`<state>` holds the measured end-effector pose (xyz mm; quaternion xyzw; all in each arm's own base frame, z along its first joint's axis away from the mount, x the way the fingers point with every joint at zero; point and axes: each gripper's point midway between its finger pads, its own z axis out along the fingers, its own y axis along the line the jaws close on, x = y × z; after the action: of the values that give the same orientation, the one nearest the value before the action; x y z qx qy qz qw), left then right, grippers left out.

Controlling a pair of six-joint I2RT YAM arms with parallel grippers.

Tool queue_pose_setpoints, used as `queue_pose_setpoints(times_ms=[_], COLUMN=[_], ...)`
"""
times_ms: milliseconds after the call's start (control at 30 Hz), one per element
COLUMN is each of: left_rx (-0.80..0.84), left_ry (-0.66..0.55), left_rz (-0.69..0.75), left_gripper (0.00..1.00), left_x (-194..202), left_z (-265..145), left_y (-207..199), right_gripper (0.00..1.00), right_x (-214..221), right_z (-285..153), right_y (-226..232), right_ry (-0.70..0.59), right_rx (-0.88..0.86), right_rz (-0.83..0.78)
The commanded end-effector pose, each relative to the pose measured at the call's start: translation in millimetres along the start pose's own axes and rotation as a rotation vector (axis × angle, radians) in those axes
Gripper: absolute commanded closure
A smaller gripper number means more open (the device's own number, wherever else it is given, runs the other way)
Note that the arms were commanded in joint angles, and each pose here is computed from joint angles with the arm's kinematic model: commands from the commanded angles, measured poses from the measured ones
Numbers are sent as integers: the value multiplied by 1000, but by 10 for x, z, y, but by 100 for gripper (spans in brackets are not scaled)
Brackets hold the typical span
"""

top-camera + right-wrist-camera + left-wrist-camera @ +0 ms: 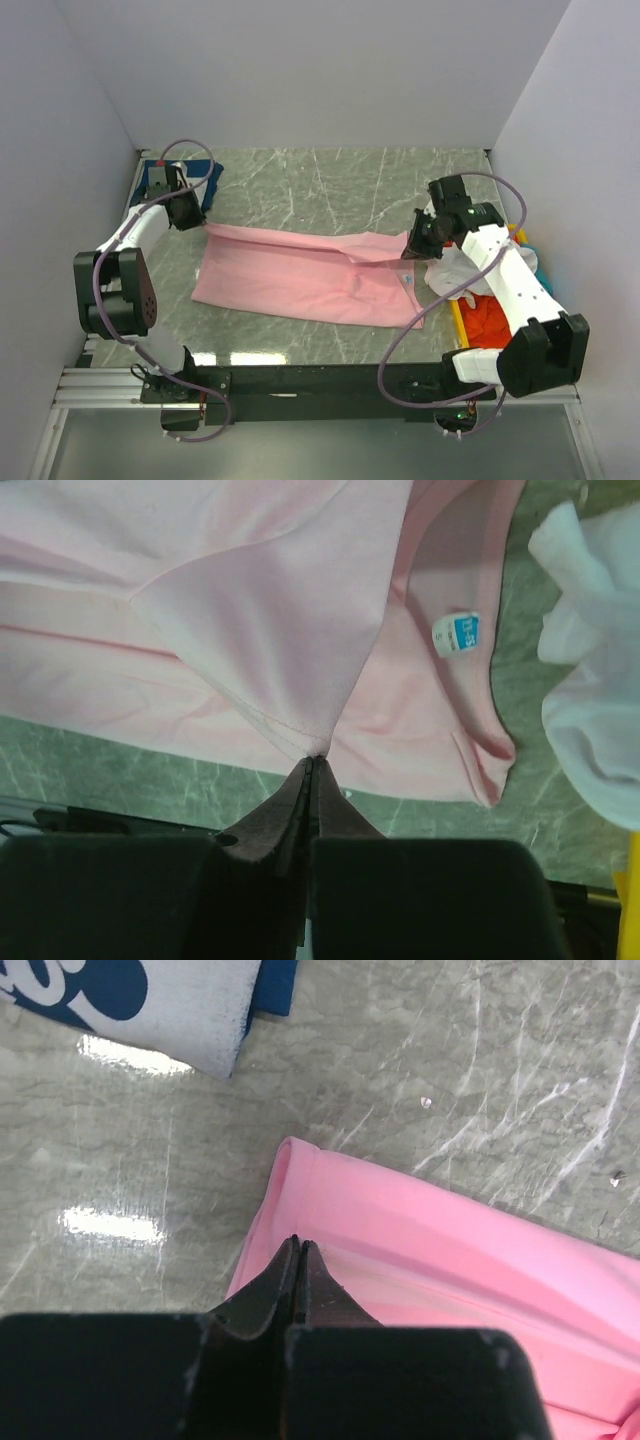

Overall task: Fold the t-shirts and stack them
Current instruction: Fold the tshirt

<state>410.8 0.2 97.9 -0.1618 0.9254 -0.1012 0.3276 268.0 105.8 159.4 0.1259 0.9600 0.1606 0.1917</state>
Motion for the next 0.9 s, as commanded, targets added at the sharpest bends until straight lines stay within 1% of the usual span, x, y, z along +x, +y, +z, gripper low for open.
queue_pose_setpoints(times_ms=[0, 200, 367, 600, 733, 767, 800, 833, 867], left_rx=[-21, -43, -57, -78, -121, -128, -134, -135, -137], left_ry=[-9, 11, 6, 18, 22, 23, 25, 24, 13], left_rz=[-8, -22, -26, -44, -60, -65, -72, -79, -82], left_gripper=[100, 100, 100, 100, 100, 98, 91, 69, 59], left_x=[30, 150, 153, 196, 233, 246, 258, 263, 244], left_z=[-89, -67, -82, -53, -52, -67, -72, -81, -115], left_y=[47, 116, 145, 195, 277, 289, 297, 298, 300], right_gripper=[100, 100, 100, 100, 100, 100, 100, 93, 85], right_x=[206, 487, 725, 847, 924, 926, 935, 928, 923], right_z=[-176, -206, -103, -27, 49, 72, 106, 126, 135], right_y=[4, 10, 0, -83, -165, -203, -236, -264, -282], right_ry=[18, 63, 115, 135, 149, 145, 150, 147, 149], right_rx=[-23, -49, -48, -21, 5, 23, 40, 54, 67], right_rz=[15, 18, 30, 44, 47, 47, 46, 46, 41])
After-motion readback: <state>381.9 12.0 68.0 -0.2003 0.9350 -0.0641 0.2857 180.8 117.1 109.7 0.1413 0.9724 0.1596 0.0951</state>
